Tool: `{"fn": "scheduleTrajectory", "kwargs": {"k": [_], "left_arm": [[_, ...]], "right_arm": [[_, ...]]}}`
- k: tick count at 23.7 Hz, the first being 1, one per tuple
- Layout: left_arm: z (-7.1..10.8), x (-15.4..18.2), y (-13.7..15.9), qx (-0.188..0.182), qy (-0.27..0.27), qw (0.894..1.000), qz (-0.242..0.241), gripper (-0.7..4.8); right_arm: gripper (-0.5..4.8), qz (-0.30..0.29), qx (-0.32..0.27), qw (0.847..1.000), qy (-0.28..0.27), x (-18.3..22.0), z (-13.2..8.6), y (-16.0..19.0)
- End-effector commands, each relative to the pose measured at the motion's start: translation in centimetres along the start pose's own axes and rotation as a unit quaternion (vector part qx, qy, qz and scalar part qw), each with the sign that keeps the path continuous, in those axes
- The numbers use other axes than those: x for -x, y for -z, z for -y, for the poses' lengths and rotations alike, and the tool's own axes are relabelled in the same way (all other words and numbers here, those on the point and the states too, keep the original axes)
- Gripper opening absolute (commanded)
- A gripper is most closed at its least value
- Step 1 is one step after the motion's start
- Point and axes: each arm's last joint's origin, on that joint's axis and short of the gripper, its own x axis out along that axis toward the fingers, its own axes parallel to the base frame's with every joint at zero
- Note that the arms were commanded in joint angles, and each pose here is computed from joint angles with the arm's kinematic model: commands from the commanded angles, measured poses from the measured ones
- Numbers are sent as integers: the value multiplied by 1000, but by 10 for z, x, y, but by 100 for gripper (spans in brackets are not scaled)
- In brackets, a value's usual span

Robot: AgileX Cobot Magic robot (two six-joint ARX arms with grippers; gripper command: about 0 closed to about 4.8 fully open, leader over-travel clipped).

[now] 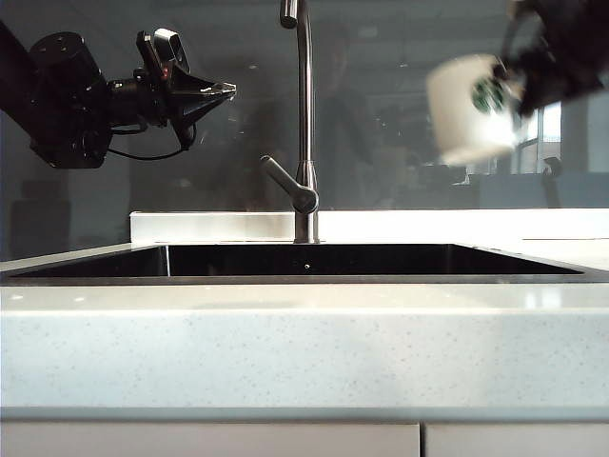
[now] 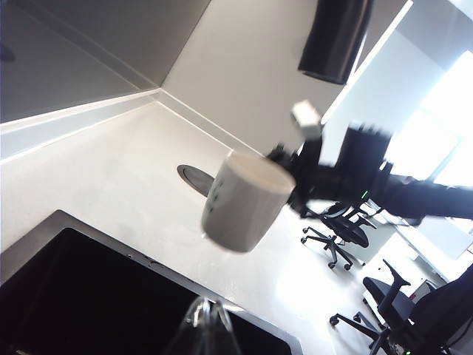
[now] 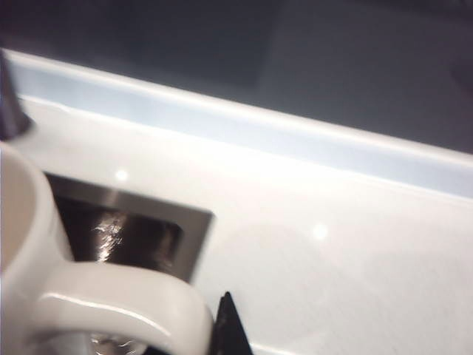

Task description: Pick up the mug next to the sink, go to the faucet to get some water, pour the water into the sink, and finally put the mug back to its place.

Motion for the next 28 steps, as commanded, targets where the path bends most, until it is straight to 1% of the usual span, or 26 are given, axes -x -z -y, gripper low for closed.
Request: {"fn": "scheduleTrajectory", "kwargs": {"k": [1,4,8,12,14,19,28], "left_arm": [[5,-3,-3,-10,5,1000,1,-3],[5,-6,-2,-10,7,1000,1,-3],[6,-8,-2,-10,10,1000,0,-3],[6,-11,-1,-11,12,1000,-2,-3],[6,-12,-1,-11,13,1000,-2,-3],[6,-19,0,-10,18,1000,-6,-3],[7,-19,0,-10,19,1000,-7,-3]], "right_arm": [[-5,118,-33,992,32,8,15,26],[-5,124,-54,989,58,12,27,54],[-5,111,-61,988,89,14,45,79],[-5,93,-61,991,74,9,59,94],[-5,93,-60,991,73,5,59,98],[-5,115,-55,989,77,-9,60,109],[-5,99,-56,991,76,-15,59,118]]}}
